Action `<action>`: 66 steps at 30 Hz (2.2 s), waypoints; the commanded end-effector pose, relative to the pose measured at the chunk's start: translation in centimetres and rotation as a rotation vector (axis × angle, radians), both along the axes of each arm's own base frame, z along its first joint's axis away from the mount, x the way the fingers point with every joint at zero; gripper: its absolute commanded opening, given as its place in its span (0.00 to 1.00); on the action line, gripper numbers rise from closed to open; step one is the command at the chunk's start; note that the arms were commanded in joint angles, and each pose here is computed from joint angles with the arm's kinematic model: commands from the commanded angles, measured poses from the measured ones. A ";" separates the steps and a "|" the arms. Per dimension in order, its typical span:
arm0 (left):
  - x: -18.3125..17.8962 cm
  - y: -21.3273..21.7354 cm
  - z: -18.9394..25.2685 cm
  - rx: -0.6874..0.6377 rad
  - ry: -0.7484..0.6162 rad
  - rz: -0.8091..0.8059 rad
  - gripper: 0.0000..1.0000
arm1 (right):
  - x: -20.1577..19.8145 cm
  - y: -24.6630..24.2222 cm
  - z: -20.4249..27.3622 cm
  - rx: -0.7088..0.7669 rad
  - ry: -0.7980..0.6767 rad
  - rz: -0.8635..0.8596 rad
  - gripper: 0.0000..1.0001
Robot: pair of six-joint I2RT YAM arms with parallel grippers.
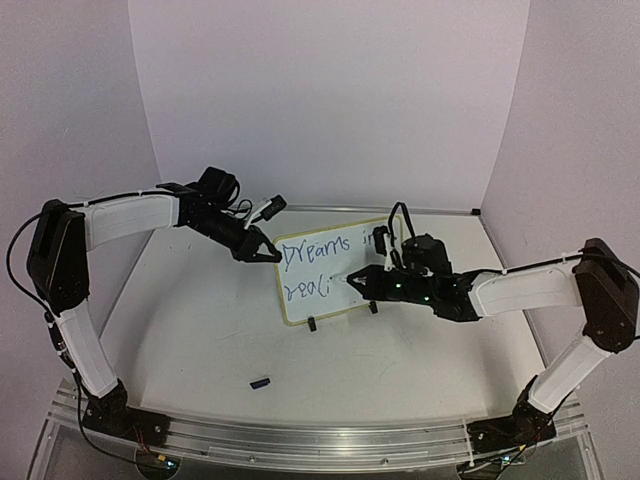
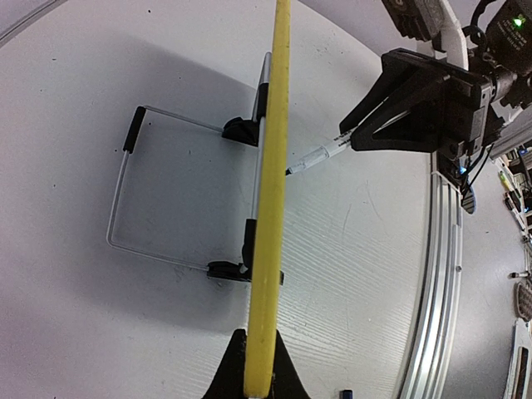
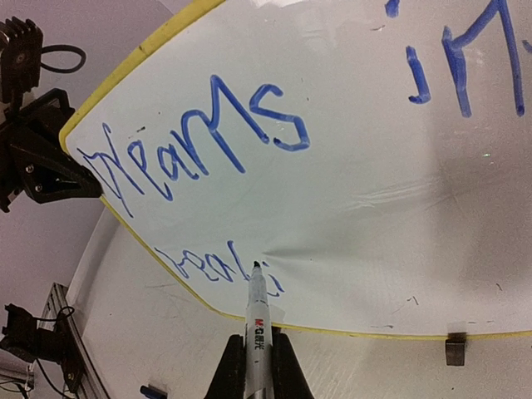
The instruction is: Write a sentence on the whiteboard
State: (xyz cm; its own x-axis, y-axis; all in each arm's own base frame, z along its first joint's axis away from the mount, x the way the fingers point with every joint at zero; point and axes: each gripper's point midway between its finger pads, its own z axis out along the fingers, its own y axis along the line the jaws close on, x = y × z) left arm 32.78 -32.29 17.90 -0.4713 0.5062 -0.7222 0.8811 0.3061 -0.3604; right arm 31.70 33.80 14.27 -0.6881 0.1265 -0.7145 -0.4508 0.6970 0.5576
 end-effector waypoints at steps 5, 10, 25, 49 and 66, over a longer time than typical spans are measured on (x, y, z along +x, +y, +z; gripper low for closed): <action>-1.0 -0.1 -1.5 0.060 0.036 -0.012 0.00 | 1.0 0.0 -0.4 0.001 -0.006 -0.038 0.00; -1.0 -0.1 -1.5 0.062 0.036 -0.011 0.00 | 1.3 -0.1 -0.6 -0.004 -0.007 -0.053 0.00; -1.0 -0.1 -1.5 0.061 0.035 -0.011 0.00 | 1.4 -2.2 0.2 -0.017 -0.027 -0.146 0.00; -0.9 -0.2 -1.7 0.062 0.038 -0.012 0.00 | 1.8 -0.2 1.9 0.018 -0.051 -0.073 0.00; -0.9 -0.2 -1.7 0.061 0.040 -0.013 0.00 | 0.9 -1.2 -2.2 -0.044 0.044 -0.093 0.00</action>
State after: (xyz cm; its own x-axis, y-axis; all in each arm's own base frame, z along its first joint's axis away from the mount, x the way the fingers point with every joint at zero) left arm 32.75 -32.41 17.94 -0.4677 0.5063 -0.7245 0.8830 0.3036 -0.3580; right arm 32.54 33.14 13.88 -0.6837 0.1629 -0.7114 -0.3979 0.7339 0.5505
